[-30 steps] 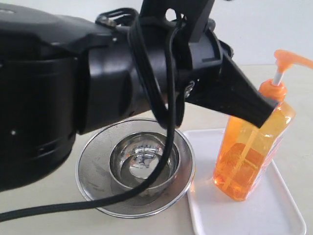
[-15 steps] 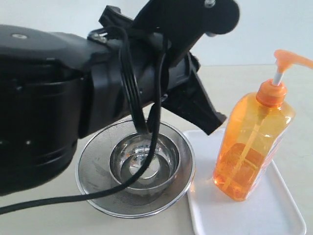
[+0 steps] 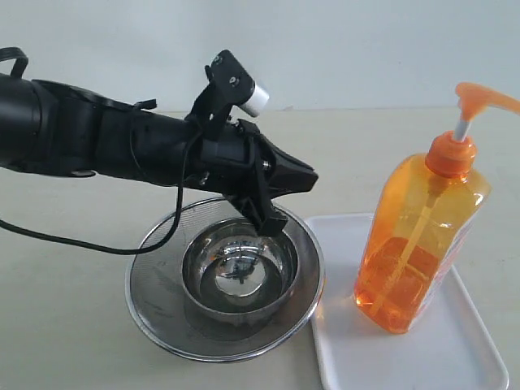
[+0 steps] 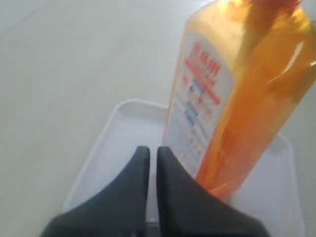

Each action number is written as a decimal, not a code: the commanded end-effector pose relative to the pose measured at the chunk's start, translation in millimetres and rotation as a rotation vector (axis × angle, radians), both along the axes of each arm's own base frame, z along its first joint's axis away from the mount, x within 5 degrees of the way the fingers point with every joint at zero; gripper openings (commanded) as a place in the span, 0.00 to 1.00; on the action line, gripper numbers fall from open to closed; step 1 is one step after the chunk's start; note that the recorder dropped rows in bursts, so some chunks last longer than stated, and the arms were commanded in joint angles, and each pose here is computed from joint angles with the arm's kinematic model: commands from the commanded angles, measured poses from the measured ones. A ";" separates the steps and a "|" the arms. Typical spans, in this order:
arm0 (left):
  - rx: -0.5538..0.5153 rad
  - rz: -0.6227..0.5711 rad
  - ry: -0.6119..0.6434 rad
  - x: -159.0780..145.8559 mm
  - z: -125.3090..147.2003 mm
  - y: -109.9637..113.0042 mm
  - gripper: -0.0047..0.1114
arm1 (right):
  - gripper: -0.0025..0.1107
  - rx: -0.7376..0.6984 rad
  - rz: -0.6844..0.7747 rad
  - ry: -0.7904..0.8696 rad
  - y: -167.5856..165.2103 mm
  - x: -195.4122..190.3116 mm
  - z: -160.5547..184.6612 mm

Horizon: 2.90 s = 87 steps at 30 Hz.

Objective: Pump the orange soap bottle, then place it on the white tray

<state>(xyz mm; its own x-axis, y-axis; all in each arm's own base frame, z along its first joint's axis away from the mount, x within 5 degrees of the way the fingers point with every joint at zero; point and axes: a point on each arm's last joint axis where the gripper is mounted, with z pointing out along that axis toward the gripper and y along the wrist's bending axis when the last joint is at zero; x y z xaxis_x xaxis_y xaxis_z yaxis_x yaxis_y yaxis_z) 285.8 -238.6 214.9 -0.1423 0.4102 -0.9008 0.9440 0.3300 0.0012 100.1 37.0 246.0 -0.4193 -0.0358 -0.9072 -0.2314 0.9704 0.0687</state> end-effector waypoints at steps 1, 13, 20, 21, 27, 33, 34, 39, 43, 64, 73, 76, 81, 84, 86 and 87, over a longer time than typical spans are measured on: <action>-0.096 -0.112 0.001 2.0 5.6 -9.2 0.08 | 0.02 -0.046 -0.006 -0.022 6.6 12.6 -3.5; -0.069 -0.068 -0.024 20.2 1.8 -15.8 0.08 | 0.02 -0.155 0.026 0.033 30.4 43.9 -27.7; -0.142 -0.183 0.041 16.9 -10.5 -25.2 0.08 | 0.02 -0.170 -0.011 0.010 28.7 47.8 -27.1; -0.153 -0.199 0.051 15.8 -12.4 -26.1 0.08 | 0.02 -0.179 -0.016 0.002 28.0 48.2 -26.6; -0.165 -0.250 0.094 9.7 -24.3 -34.3 0.08 | 0.02 -0.196 -0.012 -0.014 27.8 48.7 -25.6; -0.128 -0.264 0.080 4.4 -30.2 -55.0 0.08 | 0.02 -0.204 -0.010 -0.021 27.6 48.9 -25.1; -0.119 -0.261 0.077 3.5 -30.9 -57.3 0.08 | 0.02 -0.204 -0.010 -0.021 27.6 48.9 -25.1; -0.106 -0.262 0.069 0.3 -30.9 -62.5 0.08 | 0.02 -0.221 -0.016 -0.036 26.6 49.6 -24.1; -0.124 -0.284 0.075 -1.8 -29.4 -63.1 0.08 | 0.02 -0.237 -0.004 -0.054 27.1 50.1 -23.0; -0.155 -0.397 0.194 -15.4 -27.2 -62.9 0.08 | 0.02 -0.244 -0.007 -0.063 26.6 50.4 -22.3; -0.175 -0.422 0.223 -18.4 -25.3 -63.0 0.08 | 0.02 -0.245 -0.009 -0.064 26.5 50.5 -22.2; -0.176 -0.423 0.224 -18.6 -25.2 -63.0 0.08 | 0.02 -0.246 -0.014 -0.065 26.1 50.6 -22.0; -0.168 -0.420 0.248 -19.1 -26.0 -62.7 0.08 | 0.02 -0.249 -0.021 -0.068 25.3 50.9 -21.7; -0.153 -0.431 0.244 -20.0 -27.1 -62.2 0.08 | 0.02 -0.249 -0.021 -0.068 25.3 50.9 -21.7; -0.154 -0.431 0.249 -20.1 -27.0 -62.2 0.08 | 0.02 -0.251 -0.020 -0.069 25.4 50.9 -21.7; -0.156 -0.433 0.251 -20.3 -26.9 -62.2 0.08 | 0.02 -0.254 -0.018 -0.072 25.5 50.9 -21.5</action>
<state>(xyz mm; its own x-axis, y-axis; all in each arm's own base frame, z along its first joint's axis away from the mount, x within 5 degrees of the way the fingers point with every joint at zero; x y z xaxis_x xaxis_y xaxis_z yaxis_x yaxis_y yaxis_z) 268.7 -298.7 185.9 -0.2033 0.3489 -0.9148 0.9655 -0.0839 -0.2465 150.8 62.5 223.7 -0.3678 -0.2458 -0.8968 -0.2057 0.9621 -0.1793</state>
